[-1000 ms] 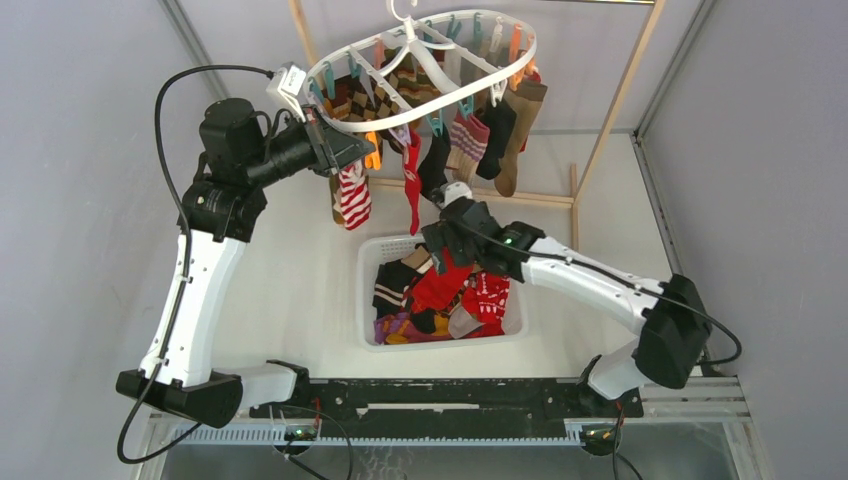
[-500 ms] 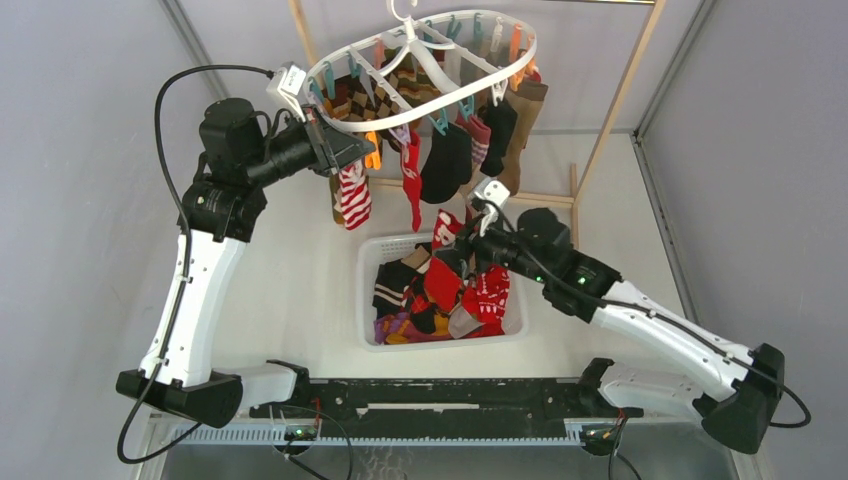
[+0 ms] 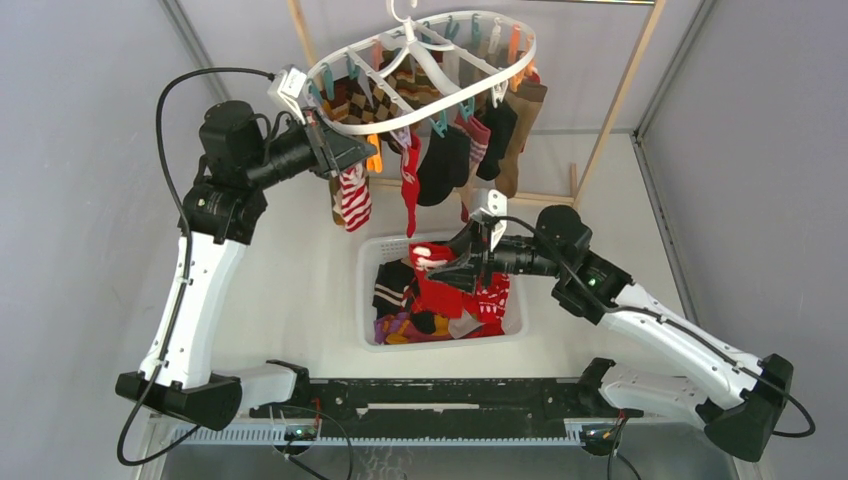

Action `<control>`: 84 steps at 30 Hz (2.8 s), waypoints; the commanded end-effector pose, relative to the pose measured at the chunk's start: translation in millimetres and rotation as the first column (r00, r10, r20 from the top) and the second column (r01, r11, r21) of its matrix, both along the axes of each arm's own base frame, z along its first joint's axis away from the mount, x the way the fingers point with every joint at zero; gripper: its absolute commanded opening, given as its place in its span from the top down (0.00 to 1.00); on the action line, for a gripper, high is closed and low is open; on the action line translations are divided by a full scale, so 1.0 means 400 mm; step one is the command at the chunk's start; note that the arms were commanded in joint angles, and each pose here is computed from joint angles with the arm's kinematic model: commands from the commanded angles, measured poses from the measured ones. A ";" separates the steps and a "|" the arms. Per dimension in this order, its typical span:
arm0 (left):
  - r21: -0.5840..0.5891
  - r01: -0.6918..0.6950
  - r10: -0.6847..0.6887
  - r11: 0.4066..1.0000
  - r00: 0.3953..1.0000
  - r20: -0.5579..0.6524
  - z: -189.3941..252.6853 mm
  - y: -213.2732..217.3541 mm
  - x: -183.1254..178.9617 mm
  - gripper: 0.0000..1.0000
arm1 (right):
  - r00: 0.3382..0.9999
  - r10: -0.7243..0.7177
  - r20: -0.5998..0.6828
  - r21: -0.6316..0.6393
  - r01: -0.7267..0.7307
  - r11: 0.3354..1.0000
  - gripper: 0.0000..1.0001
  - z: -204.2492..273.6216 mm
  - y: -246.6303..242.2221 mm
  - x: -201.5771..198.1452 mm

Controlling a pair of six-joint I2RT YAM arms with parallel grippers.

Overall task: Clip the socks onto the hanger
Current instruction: Pick up the sock from the bin, then clamp the sock onto the hanger.

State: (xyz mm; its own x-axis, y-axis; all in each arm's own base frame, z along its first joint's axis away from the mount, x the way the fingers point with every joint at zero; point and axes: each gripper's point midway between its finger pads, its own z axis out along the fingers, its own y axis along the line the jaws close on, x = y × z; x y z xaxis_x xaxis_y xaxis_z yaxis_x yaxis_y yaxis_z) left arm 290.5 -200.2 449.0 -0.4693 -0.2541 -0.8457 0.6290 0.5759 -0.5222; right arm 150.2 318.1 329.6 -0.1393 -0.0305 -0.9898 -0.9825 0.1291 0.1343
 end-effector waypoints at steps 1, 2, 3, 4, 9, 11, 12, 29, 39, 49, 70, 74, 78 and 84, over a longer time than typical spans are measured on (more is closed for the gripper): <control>-0.044 0.067 -0.067 0.997 0.998 0.005 0.015 -0.014 -0.037 0.99 | 0.993 0.087 0.079 0.129 -0.096 0.987 0.65 0.128 0.016 -0.013; -0.046 0.071 -0.071 0.996 0.997 0.002 0.014 -0.015 -0.038 0.99 | 0.994 0.082 0.073 0.141 -0.092 0.986 0.70 0.134 0.026 0.000; -0.051 0.075 -0.075 0.996 0.997 -0.001 0.015 -0.017 -0.040 0.99 | 0.995 0.076 0.070 0.155 -0.086 0.984 0.75 0.139 0.036 0.012; -0.054 0.080 -0.080 0.995 0.997 -0.002 0.016 -0.018 -0.042 0.99 | 0.995 0.061 0.076 0.178 -0.073 0.981 0.80 0.152 0.046 0.030; -0.067 0.083 -0.084 0.994 0.996 -0.006 0.023 -0.020 -0.047 0.99 | 0.998 0.031 0.058 0.239 -0.044 0.970 0.87 0.181 0.097 0.112; -0.069 0.079 -0.079 0.994 0.997 0.000 0.027 -0.020 -0.048 0.99 | 0.998 0.032 0.050 0.244 -0.043 0.969 0.87 0.178 0.119 0.144; -0.069 0.080 -0.080 0.994 0.997 0.003 0.028 -0.021 -0.050 0.99 | 0.998 0.039 0.050 0.253 -0.051 0.966 0.86 0.184 0.127 0.152; -0.086 0.224 -0.223 0.971 0.974 0.029 0.035 -0.053 -0.091 1.00 | 0.966 0.257 0.035 0.319 -0.255 0.913 0.84 0.222 0.162 0.204; -0.096 0.283 -0.280 0.954 0.959 0.037 0.041 -0.062 -0.113 1.00 | 0.960 0.278 0.025 0.368 -0.268 0.890 0.84 0.233 0.167 0.217; -0.096 0.294 -0.291 0.951 0.956 0.048 0.049 -0.063 -0.119 1.00 | 0.953 0.302 0.026 0.382 -0.289 0.878 0.85 0.253 0.168 0.218; -0.107 0.302 -0.298 0.947 0.953 0.055 0.059 -0.065 -0.124 1.00 | 0.938 0.341 -0.059 0.367 -0.298 0.881 0.89 0.224 0.186 0.231; -0.105 0.306 -0.302 0.946 0.952 0.055 0.057 -0.064 -0.126 1.00 | 0.940 0.338 -0.044 0.375 -0.297 0.878 0.89 0.238 0.179 0.229; -0.106 0.309 -0.305 0.945 0.951 0.053 0.057 -0.065 -0.125 1.00 | 0.937 0.343 -0.062 0.370 -0.298 0.880 0.89 0.228 0.181 0.231; -0.107 0.312 -0.308 0.944 0.950 0.054 0.059 -0.066 -0.126 1.00 | 0.935 0.343 -0.087 0.369 -0.289 0.883 0.90 0.213 0.188 0.241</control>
State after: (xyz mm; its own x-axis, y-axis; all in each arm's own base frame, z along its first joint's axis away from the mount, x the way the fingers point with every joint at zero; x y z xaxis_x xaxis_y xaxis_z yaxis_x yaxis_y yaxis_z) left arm 262.9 -222.5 462.2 -0.5143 -0.2254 -0.8275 0.7416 0.3679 -0.5610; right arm 246.0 392.6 408.0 -0.3173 0.2279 -0.9205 -0.9316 -0.2563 0.2577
